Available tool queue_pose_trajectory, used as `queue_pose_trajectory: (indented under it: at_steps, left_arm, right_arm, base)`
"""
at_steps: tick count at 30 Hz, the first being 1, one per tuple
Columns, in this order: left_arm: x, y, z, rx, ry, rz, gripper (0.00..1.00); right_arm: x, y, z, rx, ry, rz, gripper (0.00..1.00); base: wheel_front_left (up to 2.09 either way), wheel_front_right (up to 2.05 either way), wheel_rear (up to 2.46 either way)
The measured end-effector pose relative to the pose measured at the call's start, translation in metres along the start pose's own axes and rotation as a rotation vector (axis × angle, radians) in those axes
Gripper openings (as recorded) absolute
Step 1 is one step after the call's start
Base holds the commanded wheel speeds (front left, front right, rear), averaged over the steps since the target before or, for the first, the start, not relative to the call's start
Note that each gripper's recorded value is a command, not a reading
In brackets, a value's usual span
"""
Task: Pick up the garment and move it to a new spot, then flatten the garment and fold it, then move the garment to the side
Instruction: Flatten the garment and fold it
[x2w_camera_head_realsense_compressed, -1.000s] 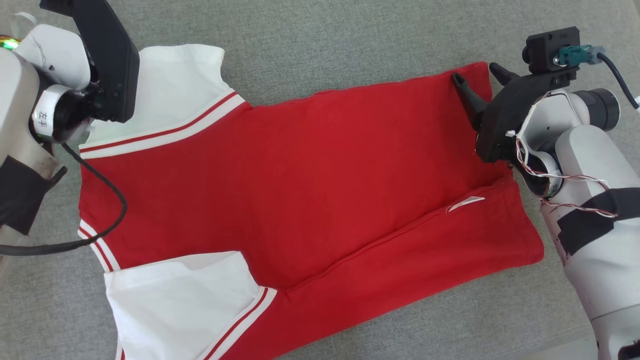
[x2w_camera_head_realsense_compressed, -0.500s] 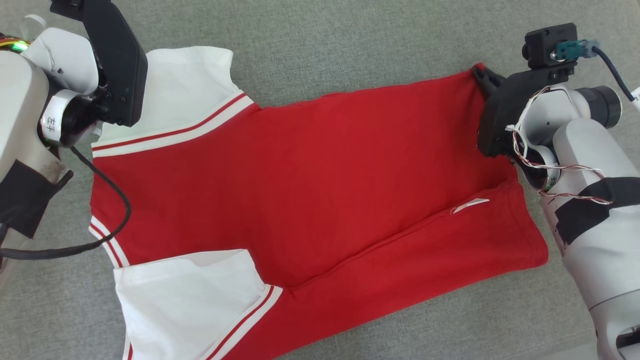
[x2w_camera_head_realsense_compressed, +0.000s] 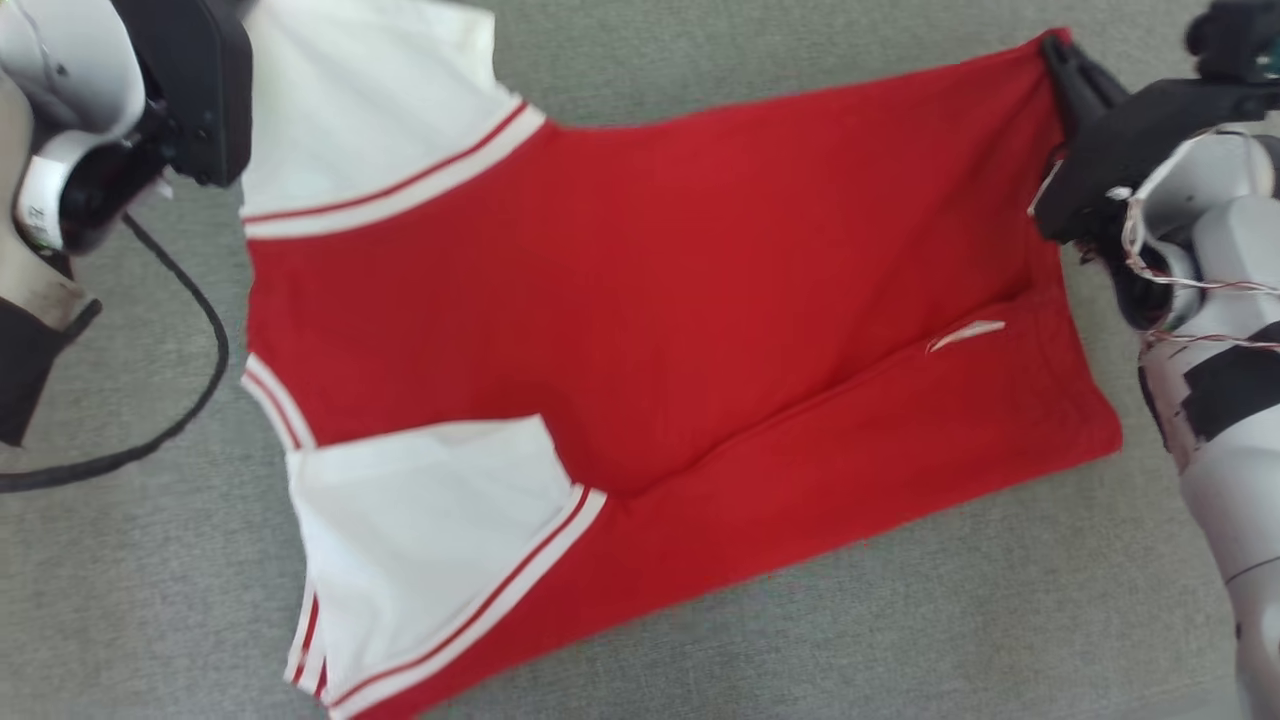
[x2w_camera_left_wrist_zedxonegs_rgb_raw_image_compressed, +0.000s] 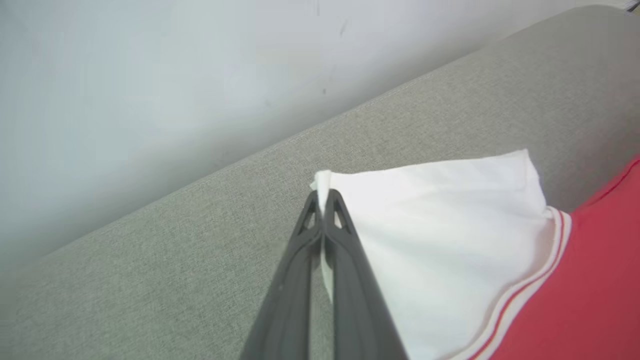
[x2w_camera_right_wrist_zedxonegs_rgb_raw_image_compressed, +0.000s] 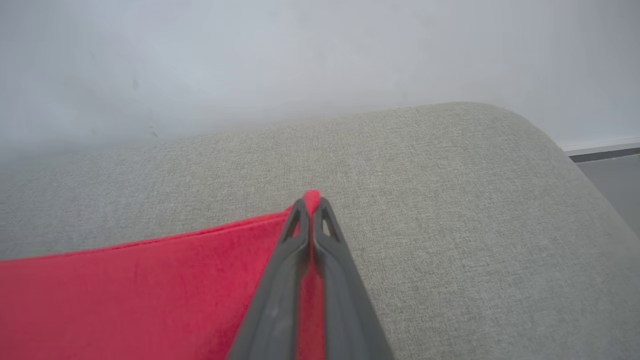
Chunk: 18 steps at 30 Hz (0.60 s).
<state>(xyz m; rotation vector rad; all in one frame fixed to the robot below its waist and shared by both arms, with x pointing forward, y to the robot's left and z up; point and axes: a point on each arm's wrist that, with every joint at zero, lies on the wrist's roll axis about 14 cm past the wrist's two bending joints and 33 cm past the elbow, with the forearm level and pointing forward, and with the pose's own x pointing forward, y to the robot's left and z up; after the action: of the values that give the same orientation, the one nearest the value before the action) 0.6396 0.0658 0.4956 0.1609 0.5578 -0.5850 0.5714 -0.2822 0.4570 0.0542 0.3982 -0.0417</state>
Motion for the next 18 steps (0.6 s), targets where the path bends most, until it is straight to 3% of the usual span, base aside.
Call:
queue_pose_trajectory:
  at_steps: [8,18]
  left_arm:
    - [-0.025,0.001,0.029,-0.045,-0.153,-0.028,0.00]
    - [-0.074,-0.030,-0.003,-0.085,-0.196,-0.115,0.00]
  right_arm:
    - [-0.006,-0.012,0.006,0.064,-0.034,-0.006,0.00]
    - [-0.032,-0.014,-0.017,0.115,-0.052,0.038,0.00]
  base:
    - [0.00,0.00,0.00]
    - [0.00,0.00,0.00]
